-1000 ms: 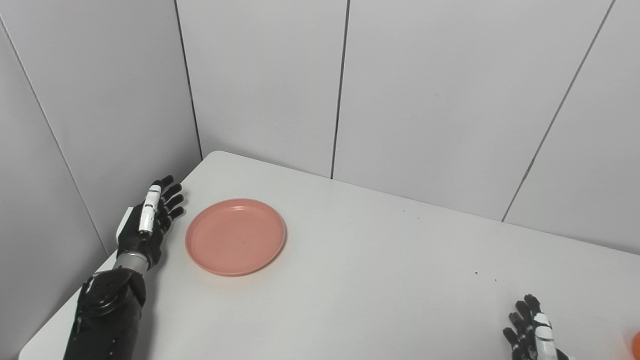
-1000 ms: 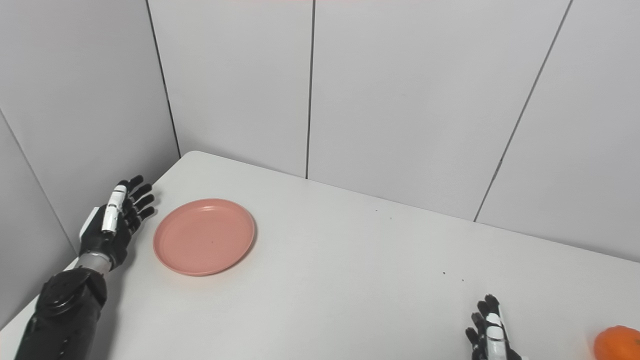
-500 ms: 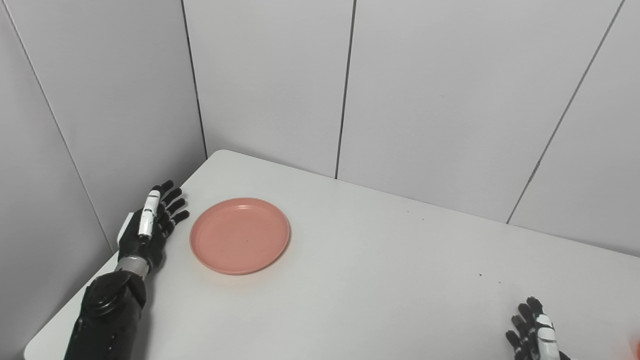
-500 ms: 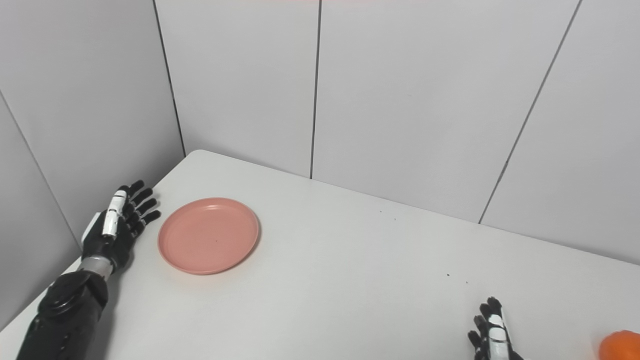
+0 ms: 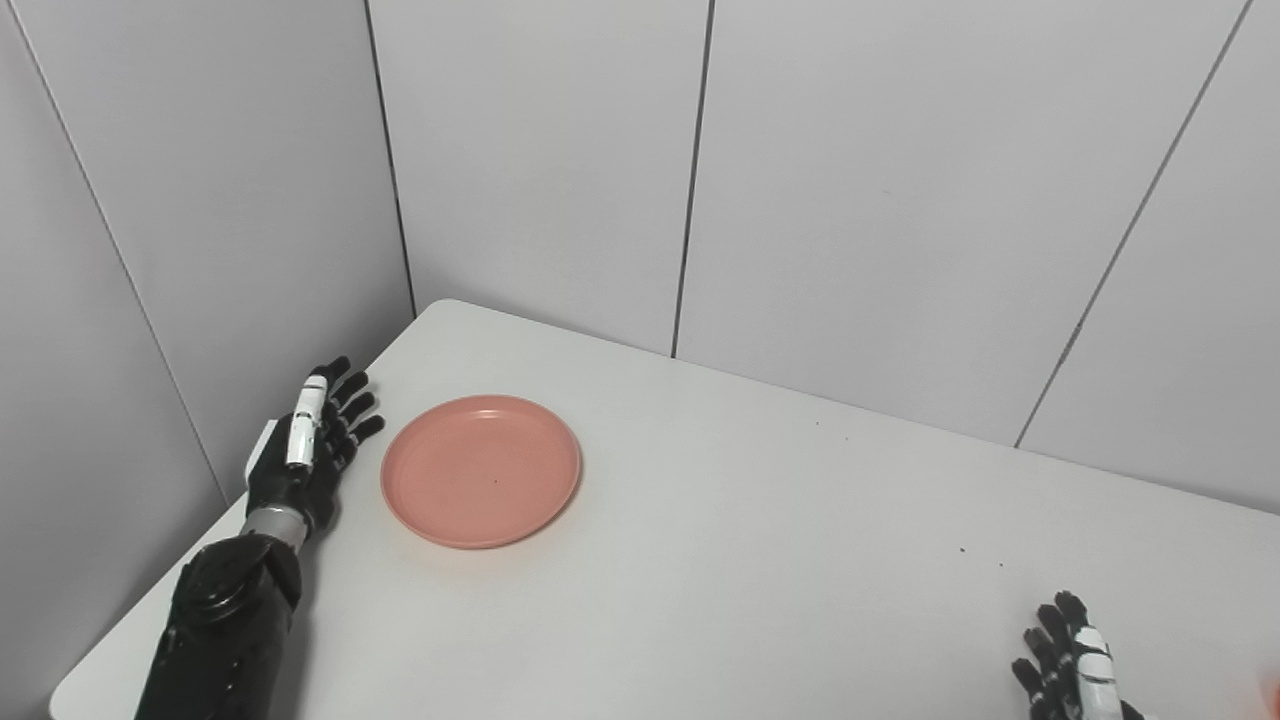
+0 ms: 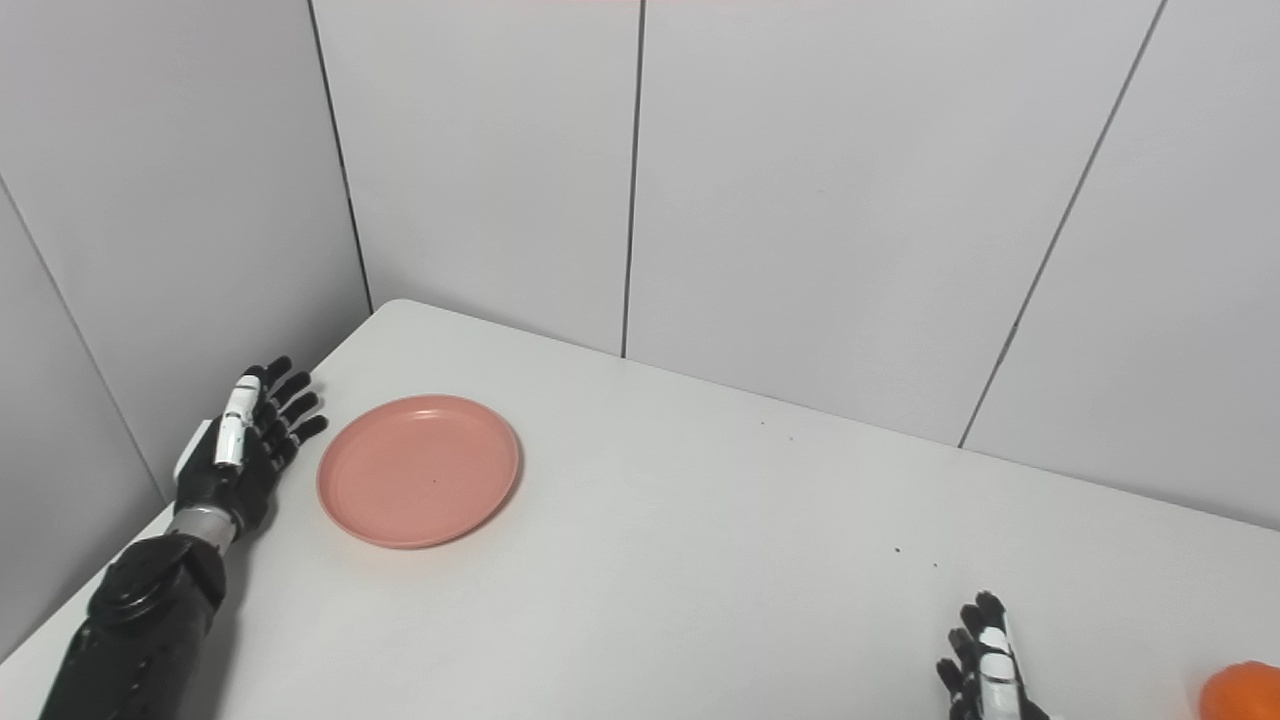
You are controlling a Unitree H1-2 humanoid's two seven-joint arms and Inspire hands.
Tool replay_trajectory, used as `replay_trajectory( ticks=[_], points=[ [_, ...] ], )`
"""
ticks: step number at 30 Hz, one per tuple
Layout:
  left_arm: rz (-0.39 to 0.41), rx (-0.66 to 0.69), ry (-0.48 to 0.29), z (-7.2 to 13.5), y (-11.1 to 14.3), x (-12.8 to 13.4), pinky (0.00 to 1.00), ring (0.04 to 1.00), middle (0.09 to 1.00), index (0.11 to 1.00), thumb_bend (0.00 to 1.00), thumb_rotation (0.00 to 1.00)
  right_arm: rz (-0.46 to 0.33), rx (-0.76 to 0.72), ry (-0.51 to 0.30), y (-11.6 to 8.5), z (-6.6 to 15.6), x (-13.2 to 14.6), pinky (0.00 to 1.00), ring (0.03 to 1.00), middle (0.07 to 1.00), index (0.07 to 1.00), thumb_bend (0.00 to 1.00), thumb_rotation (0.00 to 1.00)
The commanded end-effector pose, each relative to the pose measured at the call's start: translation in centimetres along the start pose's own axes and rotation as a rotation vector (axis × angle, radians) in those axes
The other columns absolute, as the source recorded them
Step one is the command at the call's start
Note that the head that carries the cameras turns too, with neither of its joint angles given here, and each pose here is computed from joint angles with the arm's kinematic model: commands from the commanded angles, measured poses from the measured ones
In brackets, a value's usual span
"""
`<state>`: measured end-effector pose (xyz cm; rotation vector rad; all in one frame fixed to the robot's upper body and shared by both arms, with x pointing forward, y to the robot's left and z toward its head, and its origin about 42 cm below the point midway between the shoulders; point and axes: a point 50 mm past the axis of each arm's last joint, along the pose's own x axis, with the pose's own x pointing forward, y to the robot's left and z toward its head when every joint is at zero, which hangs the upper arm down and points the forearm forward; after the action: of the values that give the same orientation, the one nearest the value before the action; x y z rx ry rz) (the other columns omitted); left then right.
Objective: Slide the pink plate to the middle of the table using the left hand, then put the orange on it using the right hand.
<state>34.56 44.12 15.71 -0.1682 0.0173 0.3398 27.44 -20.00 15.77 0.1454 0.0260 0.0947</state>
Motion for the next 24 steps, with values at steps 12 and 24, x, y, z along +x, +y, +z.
replay_trajectory(
  ticks=[12, 24],
  points=[
    [-0.091, -0.011, 0.042, -0.7, -2.2, 0.8, 0.93, 0.926, 0.931, 0.921, 0.34, 1.00, 0.021, 0.004, -0.062, 0.3, 1.6, 0.3, 1.00, 1.000, 1.000, 1.000, 0.21, 1.00],
    [-0.144, -0.034, 0.061, -1.0, -3.7, -0.1, 0.92, 0.922, 0.928, 0.910, 0.34, 1.00, 0.030, 0.021, -0.073, 0.2, 1.3, 0.4, 1.00, 1.000, 1.000, 1.000, 0.21, 1.00]
  ],
)
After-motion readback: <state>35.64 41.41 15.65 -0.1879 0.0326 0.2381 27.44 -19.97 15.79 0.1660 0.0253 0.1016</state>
